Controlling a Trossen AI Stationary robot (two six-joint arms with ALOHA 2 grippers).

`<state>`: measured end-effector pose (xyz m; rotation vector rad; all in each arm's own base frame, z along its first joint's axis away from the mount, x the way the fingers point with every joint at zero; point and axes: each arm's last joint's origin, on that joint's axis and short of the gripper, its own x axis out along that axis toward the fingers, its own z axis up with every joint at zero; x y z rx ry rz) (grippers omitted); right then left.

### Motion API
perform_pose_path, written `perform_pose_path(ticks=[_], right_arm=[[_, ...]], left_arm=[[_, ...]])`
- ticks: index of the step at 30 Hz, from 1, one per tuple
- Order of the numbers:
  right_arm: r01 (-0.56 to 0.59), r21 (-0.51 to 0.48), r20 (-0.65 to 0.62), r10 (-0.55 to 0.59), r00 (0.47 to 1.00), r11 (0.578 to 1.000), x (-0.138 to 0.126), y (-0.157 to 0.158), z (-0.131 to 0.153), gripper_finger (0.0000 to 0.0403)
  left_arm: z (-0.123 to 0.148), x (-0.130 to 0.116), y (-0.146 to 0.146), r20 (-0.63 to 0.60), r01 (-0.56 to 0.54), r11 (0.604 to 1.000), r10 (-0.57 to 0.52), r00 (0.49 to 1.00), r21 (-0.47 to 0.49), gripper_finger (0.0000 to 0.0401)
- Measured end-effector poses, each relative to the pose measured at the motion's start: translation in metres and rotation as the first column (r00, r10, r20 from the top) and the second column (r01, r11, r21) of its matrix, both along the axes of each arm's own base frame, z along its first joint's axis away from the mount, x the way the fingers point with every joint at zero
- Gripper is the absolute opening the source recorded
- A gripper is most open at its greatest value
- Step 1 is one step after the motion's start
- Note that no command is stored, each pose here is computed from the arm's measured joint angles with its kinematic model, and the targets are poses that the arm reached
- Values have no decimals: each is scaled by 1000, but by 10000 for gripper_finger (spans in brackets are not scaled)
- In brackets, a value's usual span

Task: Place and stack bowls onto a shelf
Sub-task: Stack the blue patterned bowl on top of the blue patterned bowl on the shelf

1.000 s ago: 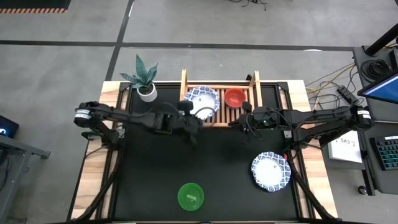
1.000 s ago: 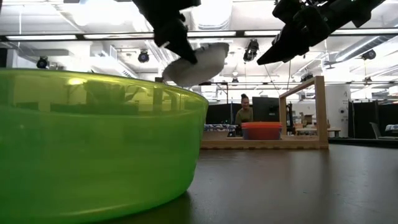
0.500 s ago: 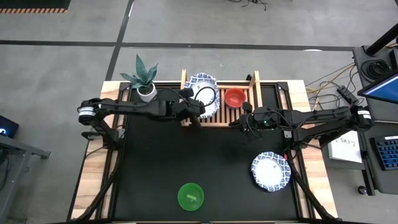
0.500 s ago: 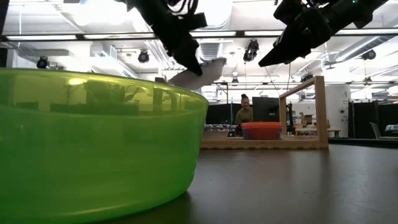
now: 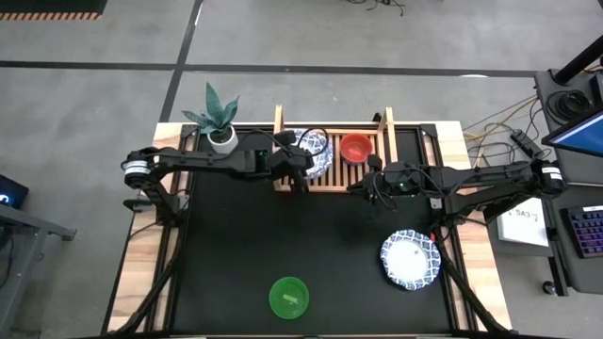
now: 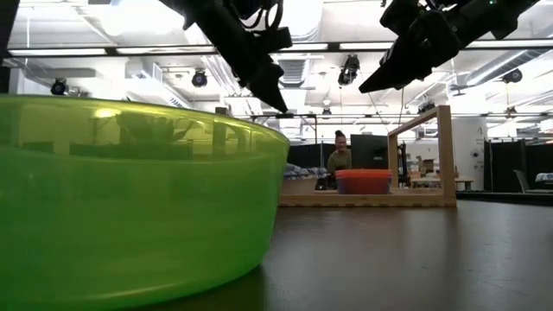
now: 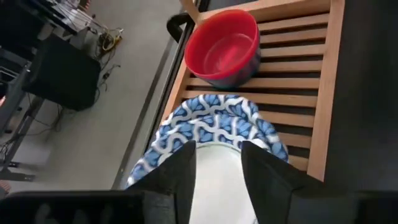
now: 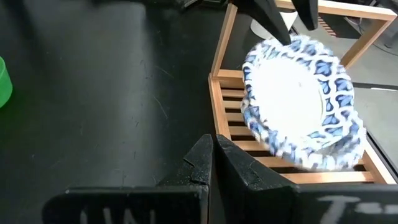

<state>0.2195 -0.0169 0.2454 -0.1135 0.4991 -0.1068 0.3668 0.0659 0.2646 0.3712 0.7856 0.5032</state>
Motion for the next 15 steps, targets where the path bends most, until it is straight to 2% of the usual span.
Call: perform_pose_path(ticks=[6, 11, 15], right_arm=[[0, 0, 0, 0, 1000, 1000, 0, 0, 0, 9], [0, 0, 1, 0, 1000, 1000, 0, 0, 0, 9], [0, 0, 3, 0, 1000, 1000, 0, 0, 0, 9]], left_arm=[[0, -1, -1, -6, 0, 1000, 0, 1000, -3, 130], [-3, -5, -2, -53, -5, 1000, 4, 999, -16, 127], [-15, -1, 2, -91, -22, 999, 19, 996, -28, 117]])
